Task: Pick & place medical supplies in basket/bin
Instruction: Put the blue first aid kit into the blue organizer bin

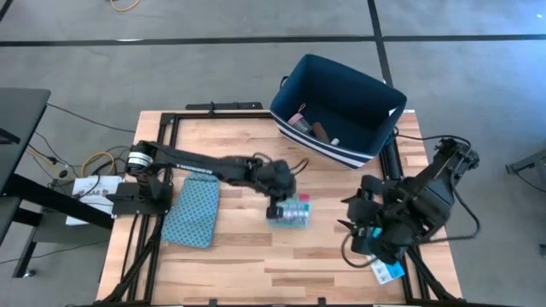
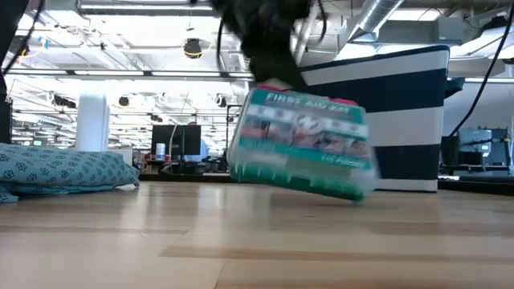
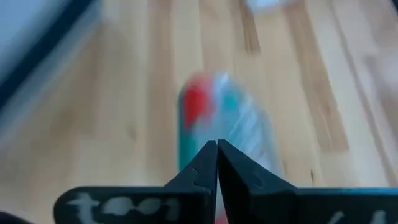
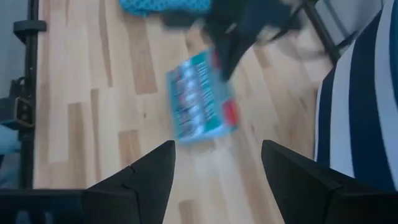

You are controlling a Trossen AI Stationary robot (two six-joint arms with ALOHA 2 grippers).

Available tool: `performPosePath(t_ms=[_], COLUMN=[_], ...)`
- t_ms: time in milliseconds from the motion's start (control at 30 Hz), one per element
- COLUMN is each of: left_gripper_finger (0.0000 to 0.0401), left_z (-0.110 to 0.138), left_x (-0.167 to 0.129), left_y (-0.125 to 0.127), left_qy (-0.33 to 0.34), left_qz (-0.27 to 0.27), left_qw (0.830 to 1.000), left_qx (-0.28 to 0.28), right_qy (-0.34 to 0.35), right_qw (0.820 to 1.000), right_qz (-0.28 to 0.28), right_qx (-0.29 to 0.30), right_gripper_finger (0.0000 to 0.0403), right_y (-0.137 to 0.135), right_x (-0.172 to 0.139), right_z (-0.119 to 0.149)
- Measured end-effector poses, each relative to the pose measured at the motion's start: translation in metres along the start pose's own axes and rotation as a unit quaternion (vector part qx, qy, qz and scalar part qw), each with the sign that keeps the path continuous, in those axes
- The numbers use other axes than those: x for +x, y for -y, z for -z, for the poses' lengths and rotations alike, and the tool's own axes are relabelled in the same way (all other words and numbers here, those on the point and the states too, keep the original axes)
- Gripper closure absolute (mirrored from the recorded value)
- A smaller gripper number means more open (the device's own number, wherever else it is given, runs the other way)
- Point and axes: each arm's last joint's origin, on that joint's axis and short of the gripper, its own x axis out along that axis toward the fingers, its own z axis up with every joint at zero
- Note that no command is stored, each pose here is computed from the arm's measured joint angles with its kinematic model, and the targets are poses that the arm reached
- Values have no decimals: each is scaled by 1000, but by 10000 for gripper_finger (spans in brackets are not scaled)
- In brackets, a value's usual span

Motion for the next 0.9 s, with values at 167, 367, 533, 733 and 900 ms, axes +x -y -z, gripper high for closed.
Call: performPosePath(t_ms=[167, 367, 533, 733, 900], left_gripper_finger=[400, 400, 401, 374, 324], left_z=[-61, -93, -73, -45, -23], left_x=[-59, -117, -105, -55, -2], left_y=[-28, -67, -71, -75, -78], left_qy=[71, 125, 28, -76, -144], left_qz=[-68, -96, -76, -47, -20], left_qw=[994, 987, 996, 995, 988], left_qx=[41, 40, 45, 39, 56], right_qy=[6, 34, 29, 23, 30], right_qw=[1000, 998, 999, 999, 999], right_qz=[-3, -15, -3, 6, 11], right_qx=[27, 46, 36, 36, 39], right_gripper_finger=[168, 168, 168, 168, 168], right_y=[-9, -20, -30, -34, -33], right_x=[-14, -29, -23, -17, -15], right_z=[16, 32, 52, 63, 61])
